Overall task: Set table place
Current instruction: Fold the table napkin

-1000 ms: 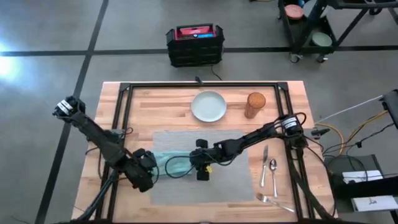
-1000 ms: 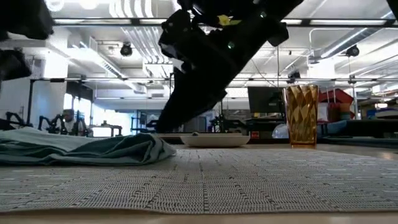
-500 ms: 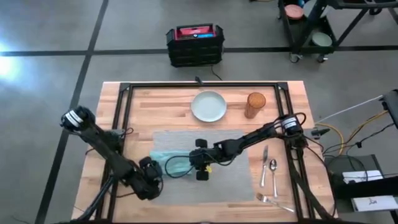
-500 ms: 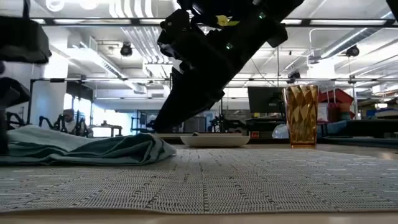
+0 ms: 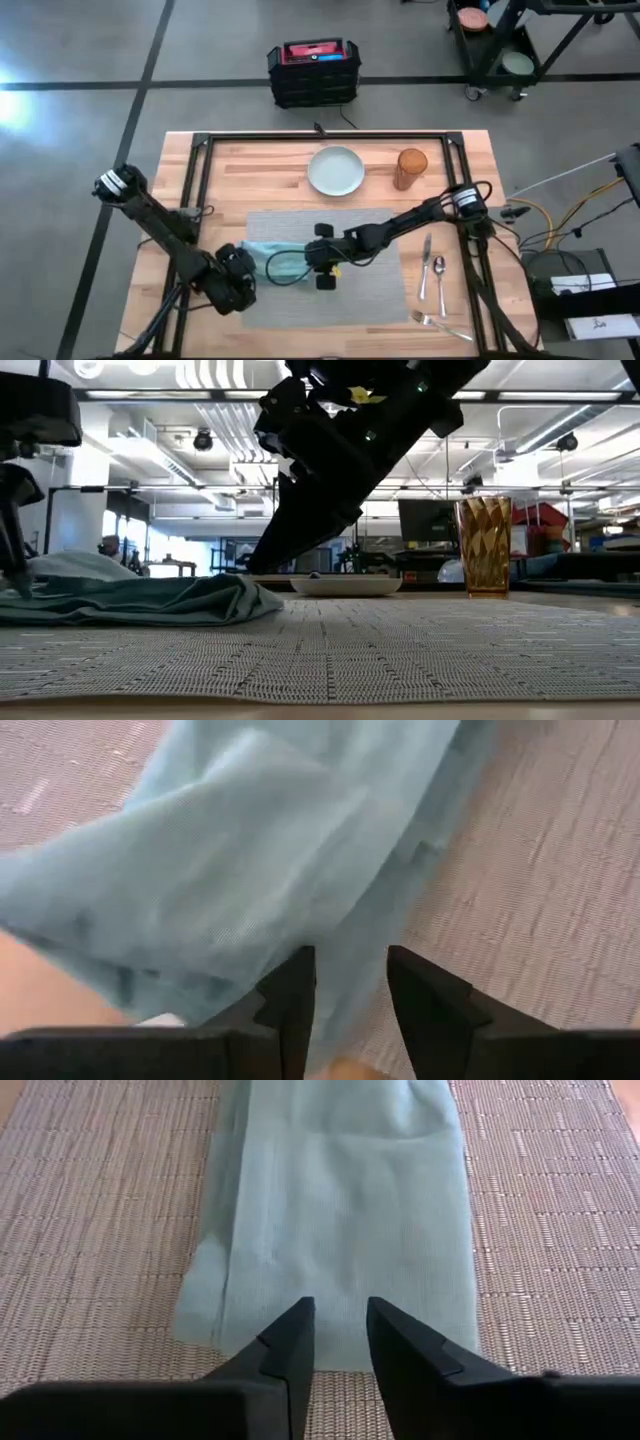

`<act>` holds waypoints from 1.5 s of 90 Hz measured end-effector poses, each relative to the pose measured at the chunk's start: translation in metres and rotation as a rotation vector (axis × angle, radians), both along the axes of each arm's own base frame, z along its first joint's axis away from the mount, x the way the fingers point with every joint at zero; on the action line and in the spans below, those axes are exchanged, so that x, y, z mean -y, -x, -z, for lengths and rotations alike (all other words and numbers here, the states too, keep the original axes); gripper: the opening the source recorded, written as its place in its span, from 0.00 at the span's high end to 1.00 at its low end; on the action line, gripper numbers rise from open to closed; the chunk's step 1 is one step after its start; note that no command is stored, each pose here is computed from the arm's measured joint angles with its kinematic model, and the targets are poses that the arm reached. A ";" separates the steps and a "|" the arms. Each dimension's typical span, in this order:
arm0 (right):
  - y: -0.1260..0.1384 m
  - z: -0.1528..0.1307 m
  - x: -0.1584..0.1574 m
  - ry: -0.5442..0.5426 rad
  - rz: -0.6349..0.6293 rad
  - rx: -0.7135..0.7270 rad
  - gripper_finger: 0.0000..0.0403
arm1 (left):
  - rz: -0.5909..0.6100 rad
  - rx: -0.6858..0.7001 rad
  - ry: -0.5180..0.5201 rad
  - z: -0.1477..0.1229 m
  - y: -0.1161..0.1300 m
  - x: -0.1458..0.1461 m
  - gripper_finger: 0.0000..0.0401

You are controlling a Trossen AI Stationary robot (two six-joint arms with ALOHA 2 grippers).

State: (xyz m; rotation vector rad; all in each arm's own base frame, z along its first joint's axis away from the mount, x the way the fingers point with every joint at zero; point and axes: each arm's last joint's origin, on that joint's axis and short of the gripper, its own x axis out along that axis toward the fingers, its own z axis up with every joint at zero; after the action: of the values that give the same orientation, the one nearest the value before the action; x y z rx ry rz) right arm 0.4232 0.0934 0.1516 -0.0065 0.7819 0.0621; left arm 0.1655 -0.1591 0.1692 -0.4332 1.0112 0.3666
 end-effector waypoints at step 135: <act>0.000 0.000 0.000 0.009 -0.016 0.011 0.72 | 0.034 -0.159 0.056 -0.003 0.035 -0.007 0.55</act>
State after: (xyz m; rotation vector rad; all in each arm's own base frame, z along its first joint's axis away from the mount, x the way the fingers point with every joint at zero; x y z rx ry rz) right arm 0.4236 0.0937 0.1513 -0.0214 0.7709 0.0733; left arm 0.1309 -0.1522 0.1724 -0.4416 1.1841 0.3471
